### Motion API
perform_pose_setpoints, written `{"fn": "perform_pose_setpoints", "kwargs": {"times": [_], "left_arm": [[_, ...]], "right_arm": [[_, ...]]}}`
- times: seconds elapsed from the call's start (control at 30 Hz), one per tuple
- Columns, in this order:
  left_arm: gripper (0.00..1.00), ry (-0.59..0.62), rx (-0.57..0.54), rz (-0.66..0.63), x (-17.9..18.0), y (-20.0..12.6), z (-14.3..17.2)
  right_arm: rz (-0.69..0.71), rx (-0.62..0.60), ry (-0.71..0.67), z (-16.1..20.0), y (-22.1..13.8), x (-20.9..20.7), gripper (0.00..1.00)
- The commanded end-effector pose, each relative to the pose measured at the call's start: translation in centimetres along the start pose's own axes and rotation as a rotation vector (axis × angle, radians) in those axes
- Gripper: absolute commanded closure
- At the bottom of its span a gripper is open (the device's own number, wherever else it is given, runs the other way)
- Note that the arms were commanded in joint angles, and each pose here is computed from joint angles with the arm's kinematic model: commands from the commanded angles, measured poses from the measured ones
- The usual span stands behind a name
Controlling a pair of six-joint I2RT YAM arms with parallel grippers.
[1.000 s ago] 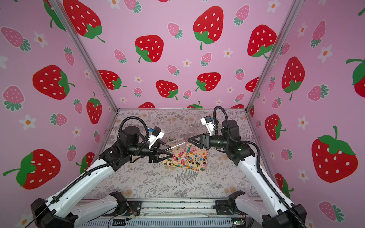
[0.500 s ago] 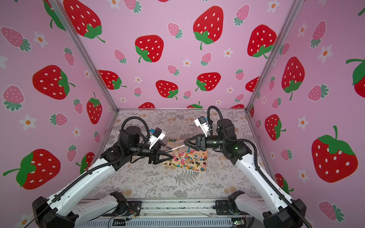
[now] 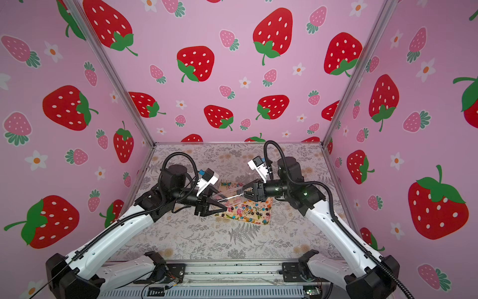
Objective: Pour the candies out of the jar
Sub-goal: Place the jar at the center of the board.
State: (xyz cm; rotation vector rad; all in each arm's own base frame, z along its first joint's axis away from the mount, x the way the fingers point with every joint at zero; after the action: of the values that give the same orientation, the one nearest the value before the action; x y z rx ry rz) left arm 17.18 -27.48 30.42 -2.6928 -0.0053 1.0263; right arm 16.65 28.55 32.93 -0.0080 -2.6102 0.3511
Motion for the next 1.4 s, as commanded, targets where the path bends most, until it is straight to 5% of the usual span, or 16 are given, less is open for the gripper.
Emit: {"fn": "perform_pose_setpoints", "kwargs": {"times": [0.0,0.27,0.37,0.47,0.53,0.9,1.37], "left_arm": [[0.48,0.058,-0.001,0.045,-1.6,-0.5,-0.9],[0.48,0.056,-0.003,0.031,-1.4,-0.5,-0.9],[0.43,0.050,-0.015,-0.001,-0.9,-0.8,-1.0],[0.27,0.035,-0.041,-0.046,-0.4,-1.4,-1.4],[0.00,0.036,-0.074,-0.096,0.1,-2.0,-1.5],[0.01,-0.060,-0.496,-0.669,4.5,-10.4,-1.5],[0.01,-0.164,-0.482,-0.676,5.2,-10.5,1.9]], "right_arm": [[-0.023,0.006,-0.042,-0.6,0.1,0.6,0.74],[0.015,0.074,-0.072,-0.1,1.5,0.2,1.00],[0.082,0.092,-0.090,-0.1,1.7,-0.5,1.00],[0.156,0.095,-0.081,-0.5,1.8,-1.8,1.00],[0.214,0.113,-0.090,-0.8,1.7,-2.8,1.00],[0.689,0.309,-0.082,-2.6,0.6,-12.1,1.00],[0.980,0.578,-0.103,-2.1,1.1,-20.5,1.00]]}}
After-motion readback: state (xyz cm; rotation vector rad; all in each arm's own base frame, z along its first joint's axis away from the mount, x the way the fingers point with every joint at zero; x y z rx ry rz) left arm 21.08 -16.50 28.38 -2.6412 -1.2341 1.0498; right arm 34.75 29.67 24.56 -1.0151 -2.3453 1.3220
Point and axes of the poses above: each gripper's point midway between its finger pads, its own y axis out along the fingers, its own x axis along the line the jaws close on, z = x × y, the point moved 1 cm from there along -y, back along the fingers, and after that the axes turned 15 degrees about -y, right-handed, at the moved point
